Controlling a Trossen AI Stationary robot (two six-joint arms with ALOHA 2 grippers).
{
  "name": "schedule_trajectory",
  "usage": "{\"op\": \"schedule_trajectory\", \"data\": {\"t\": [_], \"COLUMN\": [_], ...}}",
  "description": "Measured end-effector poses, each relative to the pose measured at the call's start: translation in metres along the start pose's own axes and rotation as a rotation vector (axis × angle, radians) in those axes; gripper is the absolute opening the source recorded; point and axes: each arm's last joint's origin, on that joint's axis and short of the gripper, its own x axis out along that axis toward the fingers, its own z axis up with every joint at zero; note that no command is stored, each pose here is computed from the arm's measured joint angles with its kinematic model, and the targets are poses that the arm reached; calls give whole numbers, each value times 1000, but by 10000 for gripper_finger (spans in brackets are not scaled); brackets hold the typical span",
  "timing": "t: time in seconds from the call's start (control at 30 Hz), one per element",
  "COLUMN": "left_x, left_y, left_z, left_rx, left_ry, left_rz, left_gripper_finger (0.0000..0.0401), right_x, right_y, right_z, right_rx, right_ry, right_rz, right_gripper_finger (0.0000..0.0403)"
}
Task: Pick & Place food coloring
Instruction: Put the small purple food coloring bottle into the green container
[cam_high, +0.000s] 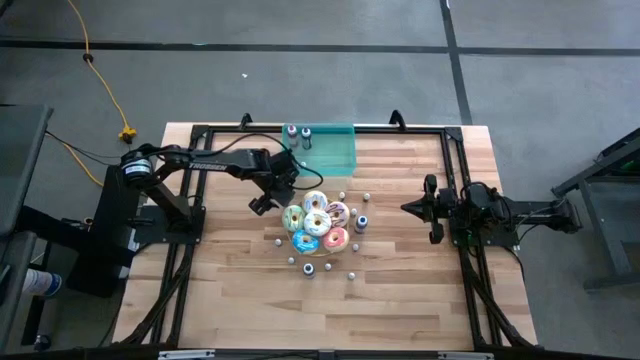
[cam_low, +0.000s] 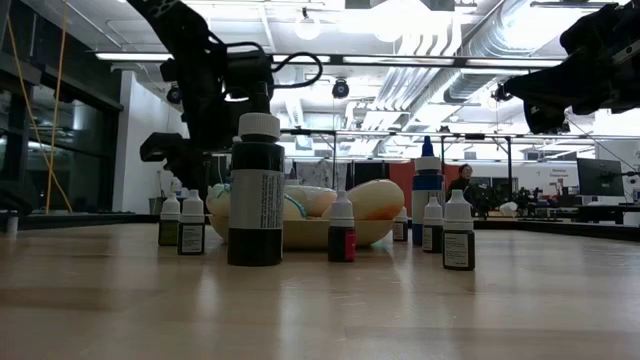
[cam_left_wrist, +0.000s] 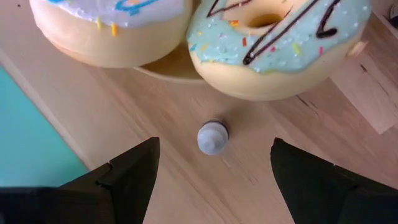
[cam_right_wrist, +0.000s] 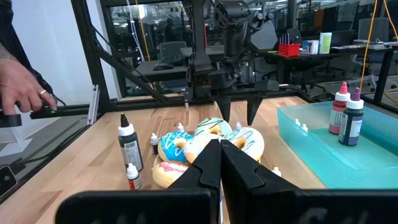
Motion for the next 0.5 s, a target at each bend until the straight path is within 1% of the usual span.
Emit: {"op": "schedule_trajectory", "data": {"t": [0.13, 0.2, 0.33, 0.43, 0.5], "left_x": [3, 3, 8, 8, 8], "left_y": [-1, 0, 13, 20, 19], "left_z": [3, 5, 11, 14, 14], "left_rx": [-9, -15, -63, -69, -71], "left_ry": [23, 44, 66, 77, 89], "left_rz": [2, -16, -34, -36, -56], "left_gripper_finger": [293, 293, 293, 293, 293], "right_x": [0, 0, 0, 0, 0], "right_y": [0, 0, 0, 0, 0], "right_z": [0, 0, 0, 0, 0], "right_rx": [0, 0, 0, 0, 0], "right_ry": [0, 0, 0, 0, 2], "right_rz": [0, 0, 0, 0, 0], "right_gripper_finger": [0, 0, 0, 0, 0]}}
